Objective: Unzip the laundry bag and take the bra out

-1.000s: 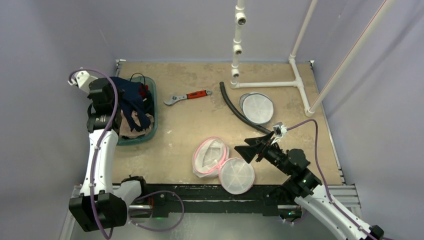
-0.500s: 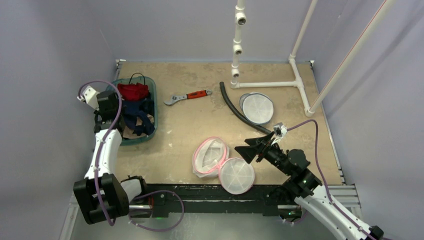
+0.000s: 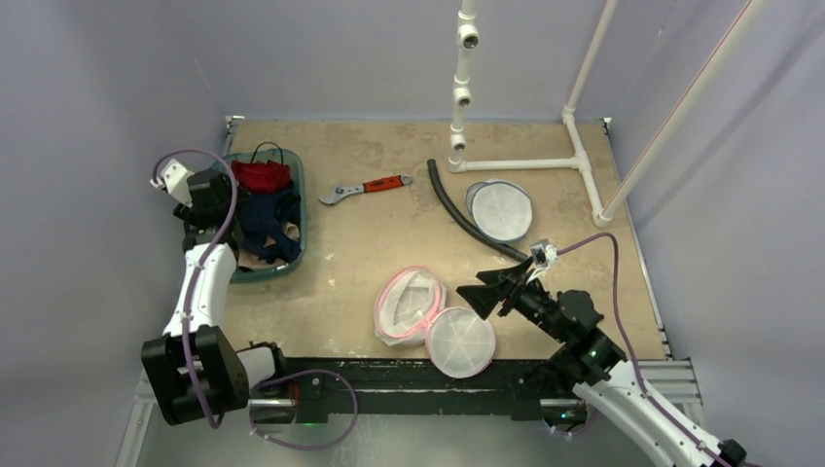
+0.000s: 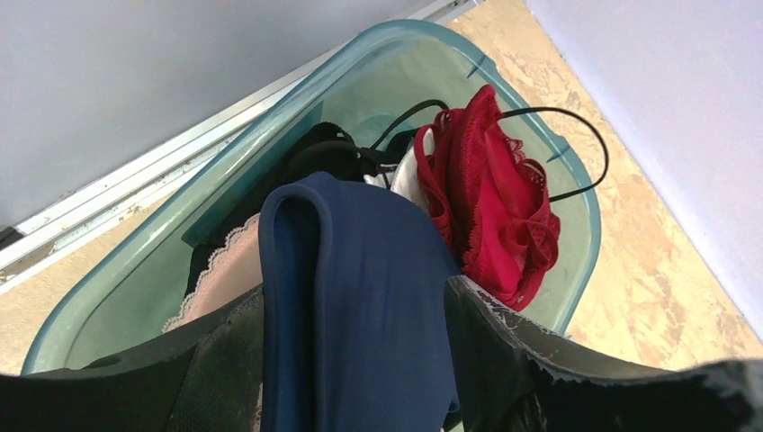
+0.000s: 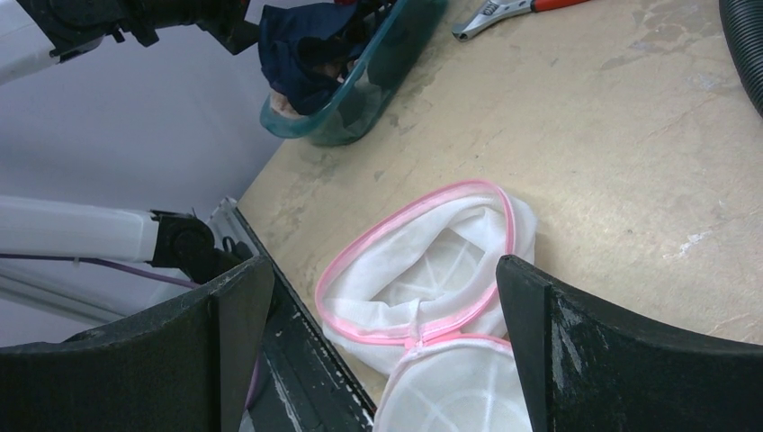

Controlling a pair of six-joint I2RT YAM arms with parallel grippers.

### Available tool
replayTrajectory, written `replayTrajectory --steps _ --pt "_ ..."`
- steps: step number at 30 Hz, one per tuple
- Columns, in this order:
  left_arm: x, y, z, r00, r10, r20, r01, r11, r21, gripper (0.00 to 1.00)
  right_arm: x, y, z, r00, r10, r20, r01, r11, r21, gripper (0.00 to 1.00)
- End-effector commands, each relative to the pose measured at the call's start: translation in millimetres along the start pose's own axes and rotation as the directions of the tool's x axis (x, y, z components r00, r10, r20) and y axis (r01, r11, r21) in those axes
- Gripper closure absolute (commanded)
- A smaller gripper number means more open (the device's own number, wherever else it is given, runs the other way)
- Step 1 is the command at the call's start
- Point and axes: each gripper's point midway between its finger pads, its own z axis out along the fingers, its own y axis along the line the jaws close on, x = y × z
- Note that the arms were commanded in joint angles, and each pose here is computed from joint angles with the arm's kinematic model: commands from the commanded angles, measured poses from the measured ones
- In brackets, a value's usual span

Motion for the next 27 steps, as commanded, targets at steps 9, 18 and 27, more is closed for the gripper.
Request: replayTrajectory --steps 9,18,27 --pt "-77.5 -34.9 -83.0 0.991 -0.101 0.084 0.089 0.986 0.144 0.34 -5.4 4.2 3.0 1.0 -0.012 0.02 0.012 1.0 -0.021 0.04" --pt "18.5 -30.1 -73.1 0.983 -0.088 -0.162 0.126 0.961 0.245 0.91 0.4 5.4 10.6 1.0 0.009 -0.008 -0.009 0.999 -0.04 0.04" --pt "46.2 -22.3 -72.1 0.983 -0.031 -0.183 0.084 0.953 0.29 0.97 -1.4 -10.4 8.4 1.0 0.027 -0.014 -0.026 0.997 0.072 0.04"
